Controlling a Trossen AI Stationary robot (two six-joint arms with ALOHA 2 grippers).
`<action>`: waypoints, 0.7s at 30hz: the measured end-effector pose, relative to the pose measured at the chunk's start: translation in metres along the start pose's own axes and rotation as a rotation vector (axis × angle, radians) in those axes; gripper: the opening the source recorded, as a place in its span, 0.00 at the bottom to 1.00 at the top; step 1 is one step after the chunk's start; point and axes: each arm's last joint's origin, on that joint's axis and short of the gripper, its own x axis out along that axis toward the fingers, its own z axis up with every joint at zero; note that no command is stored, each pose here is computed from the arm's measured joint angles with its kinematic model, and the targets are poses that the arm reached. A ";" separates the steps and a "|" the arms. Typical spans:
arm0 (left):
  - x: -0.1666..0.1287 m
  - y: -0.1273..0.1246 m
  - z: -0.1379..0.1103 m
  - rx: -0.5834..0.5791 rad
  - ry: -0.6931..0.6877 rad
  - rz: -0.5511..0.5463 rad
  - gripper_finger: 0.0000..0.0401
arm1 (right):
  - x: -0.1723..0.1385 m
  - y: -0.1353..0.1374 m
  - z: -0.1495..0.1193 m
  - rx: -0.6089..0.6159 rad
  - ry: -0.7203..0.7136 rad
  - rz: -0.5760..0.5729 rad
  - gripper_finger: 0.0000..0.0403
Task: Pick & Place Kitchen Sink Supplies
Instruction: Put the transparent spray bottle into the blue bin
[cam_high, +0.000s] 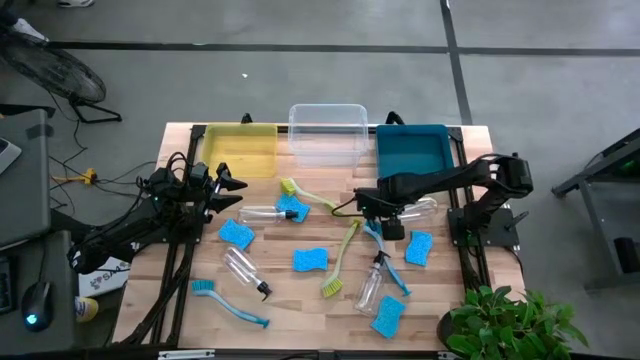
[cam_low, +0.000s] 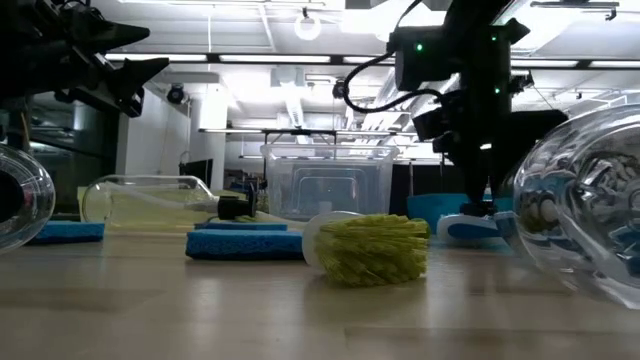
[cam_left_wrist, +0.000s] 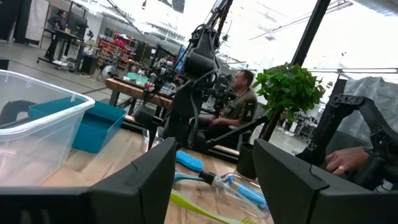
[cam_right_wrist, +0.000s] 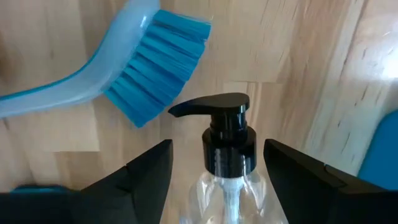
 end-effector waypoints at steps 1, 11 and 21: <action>0.000 0.000 0.000 0.000 0.000 0.001 0.52 | 0.001 0.000 0.001 0.002 0.002 -0.002 0.61; 0.000 0.000 0.000 0.000 0.000 0.000 0.52 | 0.005 -0.001 0.003 0.015 0.009 -0.036 0.61; 0.000 0.000 0.000 0.000 0.000 0.000 0.52 | 0.020 0.002 -0.006 0.006 0.029 -0.023 0.61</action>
